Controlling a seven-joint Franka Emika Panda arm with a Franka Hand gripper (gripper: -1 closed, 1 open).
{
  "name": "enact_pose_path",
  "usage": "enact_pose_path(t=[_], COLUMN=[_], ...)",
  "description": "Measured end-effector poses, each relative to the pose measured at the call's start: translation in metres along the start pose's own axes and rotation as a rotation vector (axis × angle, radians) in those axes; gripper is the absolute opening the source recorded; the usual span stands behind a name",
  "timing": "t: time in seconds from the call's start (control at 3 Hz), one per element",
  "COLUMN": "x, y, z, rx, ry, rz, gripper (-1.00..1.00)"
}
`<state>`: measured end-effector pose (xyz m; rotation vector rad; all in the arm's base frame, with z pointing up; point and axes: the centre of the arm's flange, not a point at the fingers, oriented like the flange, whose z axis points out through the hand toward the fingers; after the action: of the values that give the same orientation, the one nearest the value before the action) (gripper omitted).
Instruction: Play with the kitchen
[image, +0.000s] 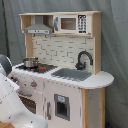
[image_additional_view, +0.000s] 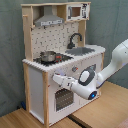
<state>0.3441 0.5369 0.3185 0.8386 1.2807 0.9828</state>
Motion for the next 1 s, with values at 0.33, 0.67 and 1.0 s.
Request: enact_pose_path(t=[0.33,0.67,1.0], x=[0.0004,0.0009,0.0012], y=[0.0004,0.0005,0.0007], z=[0.0,-0.0001,-0.0001], rx=[-0.001,-0.003,-0.004], ry=[0.0,0.001,0.001], rz=[-0.128,-0.234,-0.339], gripper=[-1.0,-1.0,-1.0])
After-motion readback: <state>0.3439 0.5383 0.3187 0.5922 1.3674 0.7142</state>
